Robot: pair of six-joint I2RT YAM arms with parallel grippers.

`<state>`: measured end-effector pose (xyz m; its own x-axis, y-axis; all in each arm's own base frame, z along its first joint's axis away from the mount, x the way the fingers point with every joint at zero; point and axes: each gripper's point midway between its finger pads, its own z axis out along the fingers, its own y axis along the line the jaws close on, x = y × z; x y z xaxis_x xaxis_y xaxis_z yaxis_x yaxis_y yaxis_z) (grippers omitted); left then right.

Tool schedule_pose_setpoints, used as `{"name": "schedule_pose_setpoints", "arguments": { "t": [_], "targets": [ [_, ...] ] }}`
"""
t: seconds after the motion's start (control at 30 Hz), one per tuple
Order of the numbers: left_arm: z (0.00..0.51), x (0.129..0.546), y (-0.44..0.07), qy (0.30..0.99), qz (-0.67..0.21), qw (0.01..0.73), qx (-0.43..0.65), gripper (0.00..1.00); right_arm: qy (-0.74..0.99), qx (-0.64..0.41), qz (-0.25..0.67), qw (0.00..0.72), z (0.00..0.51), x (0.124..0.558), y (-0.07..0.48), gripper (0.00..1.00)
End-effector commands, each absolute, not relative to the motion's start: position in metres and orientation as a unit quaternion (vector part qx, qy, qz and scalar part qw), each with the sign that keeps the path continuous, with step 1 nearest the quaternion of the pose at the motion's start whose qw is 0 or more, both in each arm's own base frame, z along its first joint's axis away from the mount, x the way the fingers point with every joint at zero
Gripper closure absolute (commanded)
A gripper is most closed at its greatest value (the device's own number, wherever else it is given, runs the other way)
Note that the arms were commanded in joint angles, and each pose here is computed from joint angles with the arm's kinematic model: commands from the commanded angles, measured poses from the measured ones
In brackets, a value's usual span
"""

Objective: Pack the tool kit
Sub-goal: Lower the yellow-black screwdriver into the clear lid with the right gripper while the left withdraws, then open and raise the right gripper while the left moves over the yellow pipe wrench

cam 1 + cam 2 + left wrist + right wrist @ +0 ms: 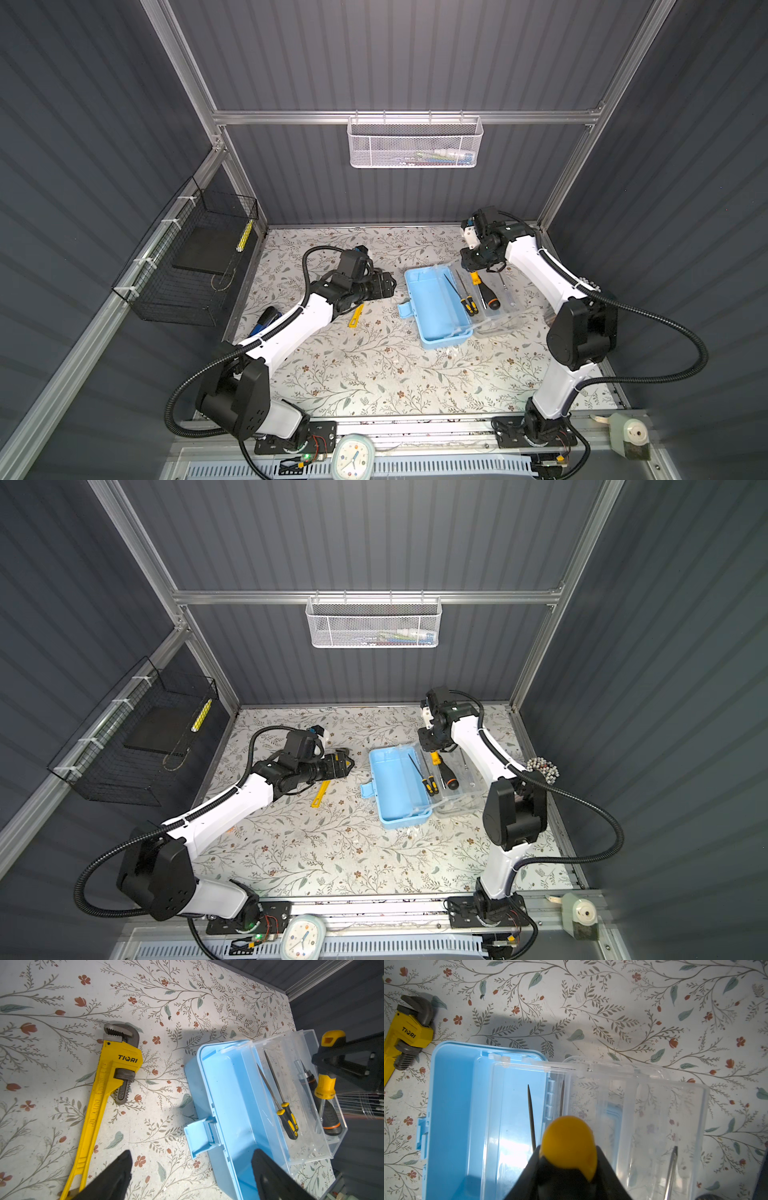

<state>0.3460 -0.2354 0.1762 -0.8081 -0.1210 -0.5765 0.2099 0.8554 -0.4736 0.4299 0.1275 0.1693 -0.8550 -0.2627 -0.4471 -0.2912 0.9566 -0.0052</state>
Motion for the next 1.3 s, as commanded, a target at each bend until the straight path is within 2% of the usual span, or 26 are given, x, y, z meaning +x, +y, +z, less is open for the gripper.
{"name": "schedule_pose_setpoints", "arguments": {
  "t": [0.0, 0.5, 0.9, 0.97, 1.27],
  "targets": [
    [0.163, 0.340, -0.233, 0.920, -0.262, 0.289, 0.034, 0.09, 0.962, -0.148, 0.015, 0.228, 0.169, 0.432, 0.125, 0.79],
    [0.164, 0.340, -0.232, 0.920, -0.263, 0.289, 0.034, 0.08, 0.965, -0.131, -0.025, 0.224, 0.154, 0.435, 0.113, 0.54],
    [0.158, 0.338, -0.227, 0.924, -0.251, 0.288, 0.031, 0.08, 0.965, -0.105, -0.005, 0.239, 0.164, 0.431, 0.115, 0.43],
    [0.152, 0.339, -0.224, 0.927, -0.240, 0.285, 0.032, 0.08, 0.964, -0.097, 0.007, 0.248, 0.169, 0.429, 0.117, 0.34],
    [0.111, 0.350, -0.191, 0.954, -0.148, 0.260, 0.000, 0.09, 0.952, -0.074, 0.043, 0.293, 0.192, 0.412, 0.118, 0.17]
  ]
}}
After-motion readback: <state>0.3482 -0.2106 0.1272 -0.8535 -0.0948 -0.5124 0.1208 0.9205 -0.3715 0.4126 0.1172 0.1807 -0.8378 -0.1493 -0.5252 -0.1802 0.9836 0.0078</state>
